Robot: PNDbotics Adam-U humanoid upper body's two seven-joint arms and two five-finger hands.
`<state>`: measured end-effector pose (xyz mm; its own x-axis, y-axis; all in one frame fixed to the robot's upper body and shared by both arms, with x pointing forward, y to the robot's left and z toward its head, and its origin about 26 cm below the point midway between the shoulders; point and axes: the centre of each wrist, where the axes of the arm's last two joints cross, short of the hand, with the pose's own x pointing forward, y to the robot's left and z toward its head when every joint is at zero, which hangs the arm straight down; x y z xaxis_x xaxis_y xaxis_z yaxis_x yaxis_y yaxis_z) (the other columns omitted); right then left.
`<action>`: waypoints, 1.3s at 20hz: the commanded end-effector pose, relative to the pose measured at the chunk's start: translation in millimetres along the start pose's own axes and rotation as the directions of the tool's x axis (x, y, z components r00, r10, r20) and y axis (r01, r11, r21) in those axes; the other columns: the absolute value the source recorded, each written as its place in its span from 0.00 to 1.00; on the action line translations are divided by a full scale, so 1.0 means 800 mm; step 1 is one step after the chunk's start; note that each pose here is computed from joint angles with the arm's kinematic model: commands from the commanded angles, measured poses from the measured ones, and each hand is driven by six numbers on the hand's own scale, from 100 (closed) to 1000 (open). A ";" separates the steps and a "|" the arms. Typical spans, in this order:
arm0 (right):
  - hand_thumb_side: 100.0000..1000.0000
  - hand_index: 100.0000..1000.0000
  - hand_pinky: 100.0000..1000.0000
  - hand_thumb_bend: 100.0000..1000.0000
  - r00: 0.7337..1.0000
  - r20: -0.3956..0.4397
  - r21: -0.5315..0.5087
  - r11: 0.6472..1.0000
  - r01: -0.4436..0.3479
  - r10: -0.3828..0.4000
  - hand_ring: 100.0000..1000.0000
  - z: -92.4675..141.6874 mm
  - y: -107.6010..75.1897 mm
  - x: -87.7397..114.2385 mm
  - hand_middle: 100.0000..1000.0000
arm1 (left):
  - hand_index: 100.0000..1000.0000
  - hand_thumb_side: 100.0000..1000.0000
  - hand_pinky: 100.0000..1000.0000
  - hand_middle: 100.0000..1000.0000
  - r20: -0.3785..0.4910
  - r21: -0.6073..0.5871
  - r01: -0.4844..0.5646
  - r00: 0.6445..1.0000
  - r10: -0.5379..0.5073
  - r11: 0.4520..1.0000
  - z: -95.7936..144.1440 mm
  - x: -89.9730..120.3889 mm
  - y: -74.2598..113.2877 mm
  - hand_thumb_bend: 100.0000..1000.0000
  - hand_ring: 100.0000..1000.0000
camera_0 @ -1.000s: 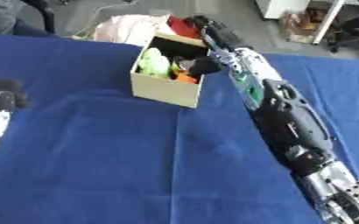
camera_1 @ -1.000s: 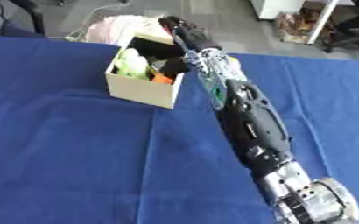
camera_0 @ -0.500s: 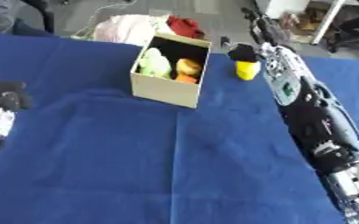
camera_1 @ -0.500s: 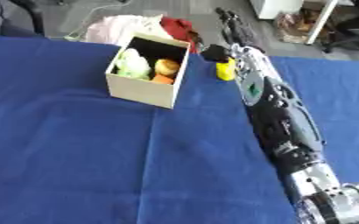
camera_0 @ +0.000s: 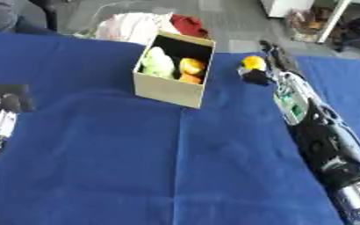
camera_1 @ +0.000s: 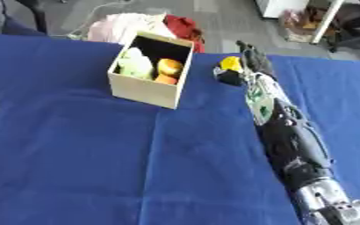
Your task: Pick up objects on the table and place them in the box.
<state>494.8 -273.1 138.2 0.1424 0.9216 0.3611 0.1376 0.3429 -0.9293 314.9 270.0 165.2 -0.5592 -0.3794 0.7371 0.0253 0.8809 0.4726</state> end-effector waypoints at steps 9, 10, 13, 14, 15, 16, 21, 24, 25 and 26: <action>0.29 0.78 0.72 0.11 0.999 -0.002 -0.059 0.997 -0.042 0.042 0.68 -0.005 -0.008 0.001 0.62 | 0.74 0.63 0.86 0.53 0.030 0.012 0.010 0.999 -0.010 1.000 -0.004 0.009 0.005 0.03 0.58; 0.26 0.76 0.72 0.10 0.999 0.002 -0.085 0.995 -0.049 0.049 0.66 -0.005 -0.010 0.003 0.59 | 0.74 0.63 0.86 0.53 0.030 0.013 0.010 0.999 -0.010 1.000 -0.004 0.009 0.005 0.03 0.58; 0.00 0.59 0.66 0.00 0.998 0.002 -0.187 0.980 -0.061 0.063 0.53 -0.006 -0.027 0.010 0.42 | 0.74 0.63 0.86 0.53 0.029 0.014 0.009 1.000 -0.009 1.000 -0.004 0.009 0.005 0.03 0.58; 0.00 0.58 0.65 0.00 0.998 0.000 -0.220 0.973 -0.063 0.064 0.53 -0.005 -0.031 0.012 0.42 | 0.74 0.63 0.86 0.53 0.029 0.015 0.008 1.000 -0.009 1.000 -0.004 0.009 0.005 0.03 0.58; 0.00 0.53 0.63 0.00 0.998 -0.002 -0.252 0.966 -0.061 0.063 0.49 -0.005 -0.036 0.014 0.38 | 0.74 0.63 0.86 0.53 0.028 0.015 0.008 1.000 -0.008 1.000 -0.004 0.009 0.005 0.03 0.58; 0.00 0.50 0.62 0.00 0.998 -0.003 -0.281 0.958 -0.058 0.060 0.47 -0.005 -0.039 0.016 0.35 | 0.74 0.63 0.86 0.53 0.028 0.016 0.008 1.000 -0.008 1.000 -0.004 0.008 0.005 0.03 0.58; 0.00 0.45 0.58 0.00 0.999 -0.013 -0.388 0.921 -0.040 0.038 0.43 -0.004 -0.045 0.017 0.30 | 0.74 0.63 0.86 0.53 0.027 0.017 0.007 1.000 -0.007 1.000 -0.004 0.008 0.005 0.02 0.58; 0.00 0.43 0.57 0.00 1.000 -0.015 -0.432 0.901 -0.030 0.026 0.42 -0.004 -0.042 0.016 0.28 | 0.74 0.63 0.86 0.53 0.027 0.017 0.007 1.000 -0.008 1.000 -0.004 0.008 0.005 0.02 0.57; 0.00 0.42 0.57 0.00 1.000 -0.014 -0.445 0.895 -0.027 0.023 0.42 -0.004 -0.041 0.015 0.27 | 0.74 0.63 0.86 0.53 0.027 0.017 0.007 1.000 -0.008 1.000 -0.004 0.008 0.005 0.02 0.57; 0.00 0.42 0.57 0.00 1.000 -0.013 -0.457 0.889 -0.023 0.019 0.42 -0.004 -0.039 0.015 0.27 | 0.74 0.63 0.86 0.53 0.028 0.017 0.007 1.000 -0.007 1.000 -0.004 0.008 0.005 0.02 0.57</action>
<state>494.1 -268.9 157.7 0.1655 0.9254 0.3410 0.5205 0.2117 -0.8272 314.9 268.5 164.5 -0.5597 -0.3726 0.7402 0.0270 0.8845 0.4657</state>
